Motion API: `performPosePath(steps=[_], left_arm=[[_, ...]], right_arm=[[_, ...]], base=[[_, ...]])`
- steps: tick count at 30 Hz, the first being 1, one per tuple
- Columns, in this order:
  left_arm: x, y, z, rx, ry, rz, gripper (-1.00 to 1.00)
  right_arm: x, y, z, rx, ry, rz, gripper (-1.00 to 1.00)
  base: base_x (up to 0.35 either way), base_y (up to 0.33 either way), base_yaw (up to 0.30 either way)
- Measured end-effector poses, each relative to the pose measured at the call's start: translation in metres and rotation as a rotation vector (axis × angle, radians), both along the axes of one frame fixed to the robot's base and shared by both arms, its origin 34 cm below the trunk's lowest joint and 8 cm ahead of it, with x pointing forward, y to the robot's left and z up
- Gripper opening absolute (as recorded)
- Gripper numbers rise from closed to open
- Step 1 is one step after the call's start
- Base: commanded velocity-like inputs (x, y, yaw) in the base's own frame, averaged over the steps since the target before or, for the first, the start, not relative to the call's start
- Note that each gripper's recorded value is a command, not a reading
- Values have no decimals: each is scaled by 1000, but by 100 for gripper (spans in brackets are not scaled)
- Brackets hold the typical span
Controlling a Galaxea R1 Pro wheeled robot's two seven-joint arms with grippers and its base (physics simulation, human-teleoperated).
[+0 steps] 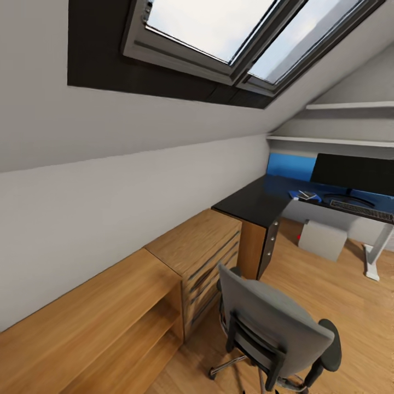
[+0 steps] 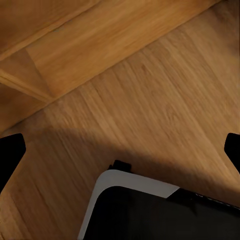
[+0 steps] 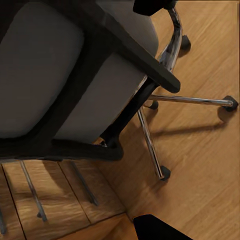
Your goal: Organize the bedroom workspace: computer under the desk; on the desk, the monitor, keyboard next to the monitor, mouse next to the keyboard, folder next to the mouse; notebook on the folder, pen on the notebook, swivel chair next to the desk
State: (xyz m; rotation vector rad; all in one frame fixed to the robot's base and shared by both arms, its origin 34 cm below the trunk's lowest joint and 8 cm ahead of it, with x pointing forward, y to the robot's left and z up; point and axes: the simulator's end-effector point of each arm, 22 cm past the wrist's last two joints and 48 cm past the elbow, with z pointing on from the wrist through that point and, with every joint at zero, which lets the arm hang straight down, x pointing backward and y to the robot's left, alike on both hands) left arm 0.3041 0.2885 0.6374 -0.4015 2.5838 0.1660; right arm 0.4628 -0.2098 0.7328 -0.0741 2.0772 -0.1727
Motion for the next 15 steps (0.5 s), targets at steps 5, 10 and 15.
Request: performPosePath(steps=[5, 10, 15], left_arm=[[-2, 0, -1, 0, 5, 0, 100], [-2, 0, -1, 0, 6, 0, 100], [-2, 0, -1, 0, 6, 0, 100]], right_arm=[[-1, 0, -2, 0, 5, 0, 100], [-2, 0, -2, 0, 6, 0, 100], [-2, 0, -2, 0, 6, 0, 100]], base=[[12, 8, -211], [2, 1, -260], [0, 0, -289]])
